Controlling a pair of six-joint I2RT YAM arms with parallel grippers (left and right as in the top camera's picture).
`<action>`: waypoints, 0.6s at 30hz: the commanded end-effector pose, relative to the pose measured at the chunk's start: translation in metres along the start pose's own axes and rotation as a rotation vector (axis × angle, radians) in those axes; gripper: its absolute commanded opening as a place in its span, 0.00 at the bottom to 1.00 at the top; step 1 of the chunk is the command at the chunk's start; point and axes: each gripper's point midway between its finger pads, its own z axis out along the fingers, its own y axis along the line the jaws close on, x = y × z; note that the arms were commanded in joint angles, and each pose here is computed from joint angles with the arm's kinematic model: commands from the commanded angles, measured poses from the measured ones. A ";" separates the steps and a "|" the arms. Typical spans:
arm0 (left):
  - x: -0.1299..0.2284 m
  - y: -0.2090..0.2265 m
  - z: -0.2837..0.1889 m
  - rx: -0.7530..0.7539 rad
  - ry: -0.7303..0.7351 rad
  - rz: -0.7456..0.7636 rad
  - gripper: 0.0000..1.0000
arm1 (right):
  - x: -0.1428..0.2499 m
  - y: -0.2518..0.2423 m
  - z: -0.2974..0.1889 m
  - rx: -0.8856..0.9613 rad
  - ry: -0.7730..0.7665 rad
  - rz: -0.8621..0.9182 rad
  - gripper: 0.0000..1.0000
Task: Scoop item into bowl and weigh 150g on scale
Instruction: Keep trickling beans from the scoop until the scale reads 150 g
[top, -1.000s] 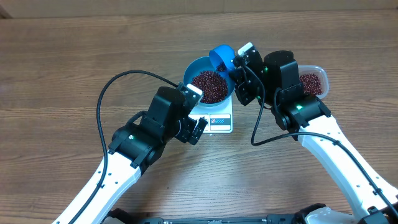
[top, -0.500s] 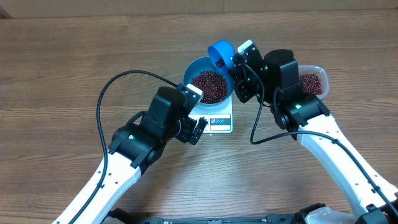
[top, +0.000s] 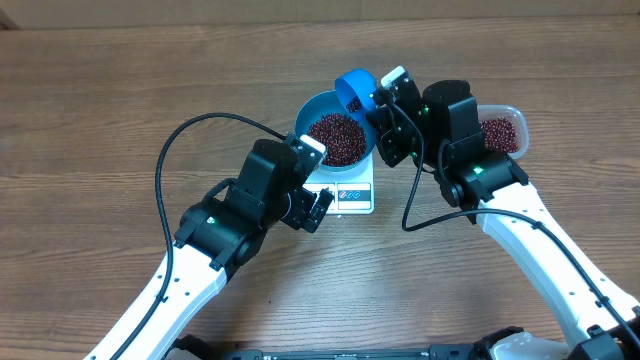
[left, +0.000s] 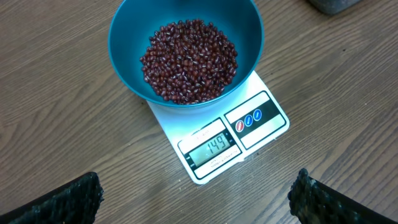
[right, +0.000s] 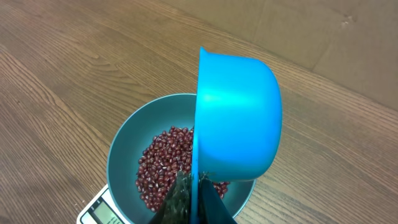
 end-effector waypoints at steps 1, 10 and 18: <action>0.001 -0.001 0.001 0.012 0.005 -0.016 0.99 | -0.009 -0.006 0.000 0.013 -0.019 0.000 0.04; 0.001 -0.001 0.001 0.012 0.005 -0.016 1.00 | -0.008 -0.005 0.000 0.011 -0.013 0.002 0.04; 0.001 -0.001 0.001 0.012 0.005 -0.016 1.00 | -0.007 -0.005 0.000 0.011 -0.010 0.003 0.04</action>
